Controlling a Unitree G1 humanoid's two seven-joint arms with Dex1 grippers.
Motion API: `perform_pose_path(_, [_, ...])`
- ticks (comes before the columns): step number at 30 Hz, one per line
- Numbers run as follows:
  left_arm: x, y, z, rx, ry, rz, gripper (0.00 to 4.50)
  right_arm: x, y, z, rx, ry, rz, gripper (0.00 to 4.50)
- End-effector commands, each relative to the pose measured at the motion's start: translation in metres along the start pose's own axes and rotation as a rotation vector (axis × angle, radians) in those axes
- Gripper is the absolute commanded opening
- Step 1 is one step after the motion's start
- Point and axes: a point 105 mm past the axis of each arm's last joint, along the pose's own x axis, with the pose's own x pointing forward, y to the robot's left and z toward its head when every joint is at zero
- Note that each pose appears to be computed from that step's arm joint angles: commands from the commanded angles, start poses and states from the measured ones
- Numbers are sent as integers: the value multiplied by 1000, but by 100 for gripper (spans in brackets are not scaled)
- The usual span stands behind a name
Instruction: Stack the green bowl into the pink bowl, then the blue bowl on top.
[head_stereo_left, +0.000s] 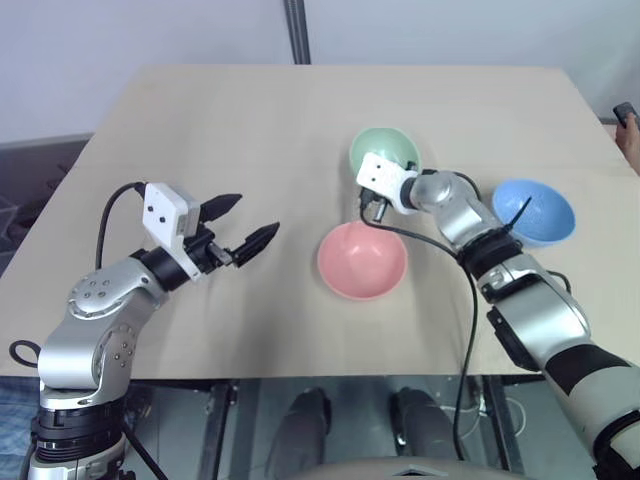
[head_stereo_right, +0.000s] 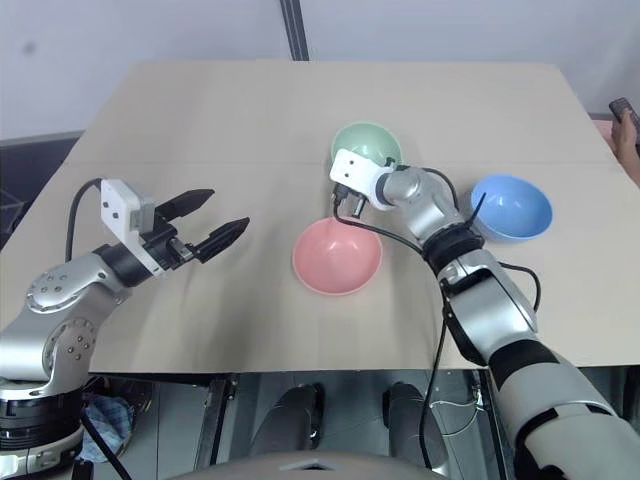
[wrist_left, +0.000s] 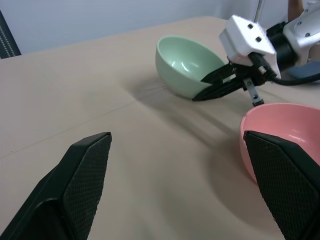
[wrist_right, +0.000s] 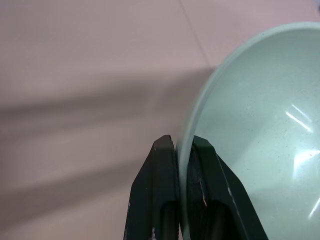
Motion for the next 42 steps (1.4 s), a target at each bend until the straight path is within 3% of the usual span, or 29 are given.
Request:
perform_pose_path(1, [-1,-7,19,64,-56,-36,450,-20,-20,36,-50,-152,-22,3])
perform_pose_path(5, [1,-11,19,71,-59,-81,450,-51,-27,55,-12,-255,28,3])
perform_pose_path(9, [3,-14,18,79,-56,-125,450,-83,-14,69,-24,-330,141,3])
perform_pose_path(14, [6,-20,17,88,-47,-203,450,-126,18,88,-17,-425,341,3])
perform_pose_path(19, [11,-28,14,97,-29,-316,450,-153,66,79,-71,-372,551,3])
perform_pose_path(26, [17,-37,11,113,0,-441,450,-160,101,64,-87,-292,651,3])
perform_pose_path(33, [21,-38,10,126,11,-489,450,-154,101,61,-111,-265,606,3])
perform_pose_path(34, [21,-38,10,126,11,-492,450,-153,100,60,-122,-258,598,58])
perform_pose_path(36, [22,-39,10,128,13,-498,450,-150,96,61,-121,-256,560,110])
perform_pose_path(39, [22,-39,9,128,13,-502,450,-144,89,66,-94,-264,505,259])
perform_pose_path(42, [22,-39,9,127,13,-505,450,-149,87,65,-84,-257,516,259])
